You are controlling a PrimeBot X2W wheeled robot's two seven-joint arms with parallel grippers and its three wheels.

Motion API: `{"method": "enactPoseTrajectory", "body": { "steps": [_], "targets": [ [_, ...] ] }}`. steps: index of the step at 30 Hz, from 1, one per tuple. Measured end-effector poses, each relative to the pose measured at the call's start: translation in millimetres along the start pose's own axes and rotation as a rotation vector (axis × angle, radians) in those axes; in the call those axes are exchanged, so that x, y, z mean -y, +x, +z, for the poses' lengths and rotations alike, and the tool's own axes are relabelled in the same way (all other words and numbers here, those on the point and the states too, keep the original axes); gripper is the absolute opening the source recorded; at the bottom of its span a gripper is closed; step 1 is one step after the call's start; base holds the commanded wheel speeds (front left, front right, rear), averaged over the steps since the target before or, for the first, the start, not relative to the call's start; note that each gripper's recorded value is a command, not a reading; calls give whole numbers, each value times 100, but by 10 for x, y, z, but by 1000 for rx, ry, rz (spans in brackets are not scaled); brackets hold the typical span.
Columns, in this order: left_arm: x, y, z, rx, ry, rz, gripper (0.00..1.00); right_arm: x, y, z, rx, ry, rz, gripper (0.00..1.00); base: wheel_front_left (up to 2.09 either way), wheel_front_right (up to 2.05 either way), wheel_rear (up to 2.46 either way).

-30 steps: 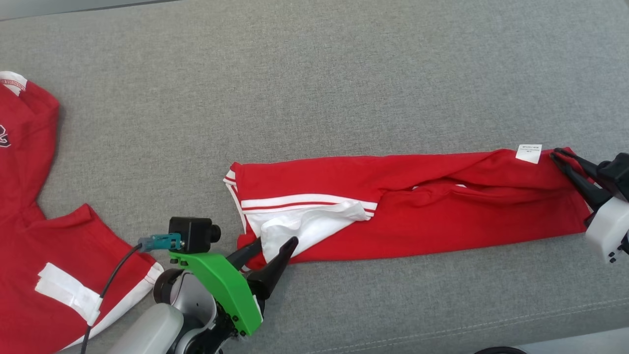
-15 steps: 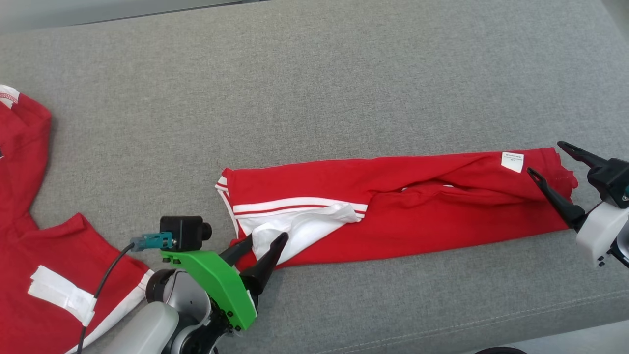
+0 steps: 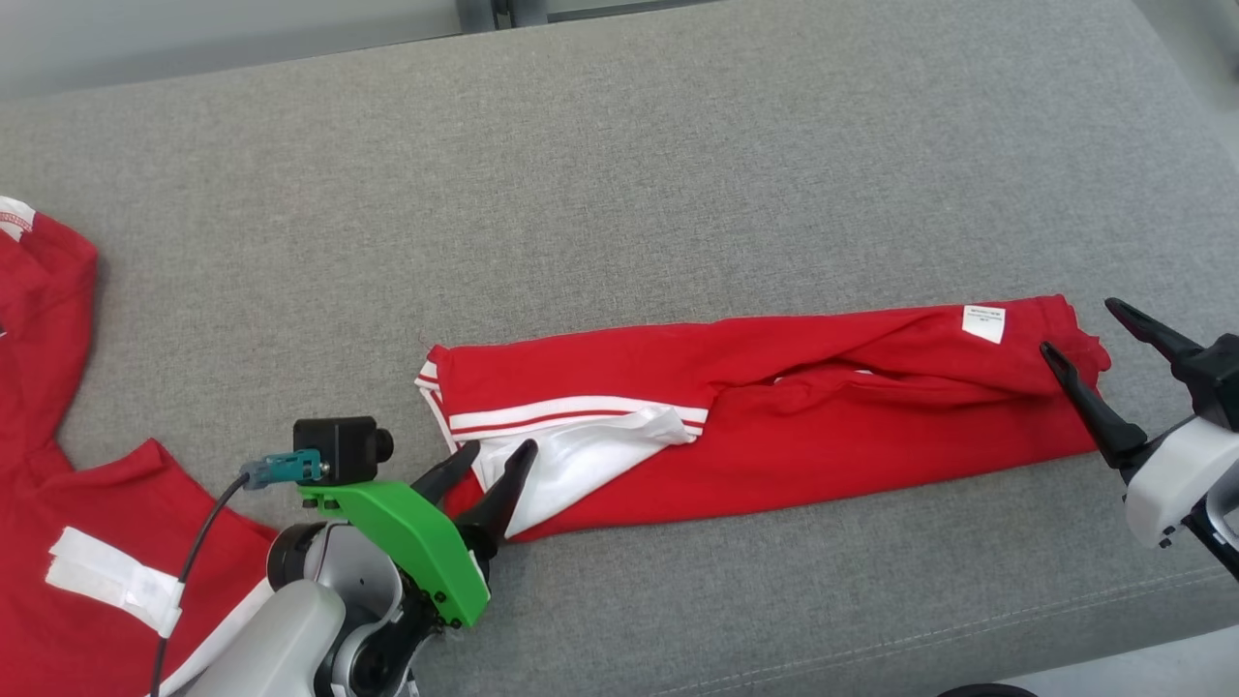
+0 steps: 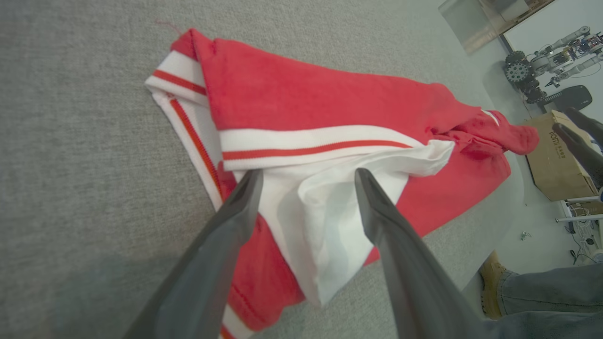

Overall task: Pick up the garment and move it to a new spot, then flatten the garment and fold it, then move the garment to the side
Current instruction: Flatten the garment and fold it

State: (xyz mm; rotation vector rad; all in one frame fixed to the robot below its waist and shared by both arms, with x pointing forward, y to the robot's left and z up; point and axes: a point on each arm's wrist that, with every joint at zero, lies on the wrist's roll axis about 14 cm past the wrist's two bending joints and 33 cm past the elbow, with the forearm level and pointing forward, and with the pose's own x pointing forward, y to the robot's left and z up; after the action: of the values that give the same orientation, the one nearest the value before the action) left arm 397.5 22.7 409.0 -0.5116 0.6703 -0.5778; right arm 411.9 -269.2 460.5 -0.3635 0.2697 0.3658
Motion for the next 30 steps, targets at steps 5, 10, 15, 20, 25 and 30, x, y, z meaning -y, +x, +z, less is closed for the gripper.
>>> {"method": "enactPoseTrajectory", "body": {
  "steps": [5, 10, 15, 20, 25, 30],
  "targets": [
    [16, -44, -7, 39, 7, 15, 100, 17, -148, -19, 30, 97, -73, 100, 0, 0, 0],
    [98, -198, 117, 172, 54, 23, 100, 2, -343, 68, 94, 155, -139, 100, 0, 0, 0],
    [189, -408, 182, 287, 113, 37, 100, -107, -543, 149, 156, 188, -177, 100, 0, 0, 0],
    [177, -670, 294, 411, 179, 85, 100, -178, -736, 212, 216, 220, -231, 100, 0, 0, 0],
    [-4, -951, 255, 454, 264, 180, 100, -233, -846, 261, 254, 224, -263, 100, 0, 0, 0],
    [-78, -1135, 353, 521, 285, 236, 100, -283, -861, 360, 294, 227, -275, 100, 0, 0, 0]
  ]
}}
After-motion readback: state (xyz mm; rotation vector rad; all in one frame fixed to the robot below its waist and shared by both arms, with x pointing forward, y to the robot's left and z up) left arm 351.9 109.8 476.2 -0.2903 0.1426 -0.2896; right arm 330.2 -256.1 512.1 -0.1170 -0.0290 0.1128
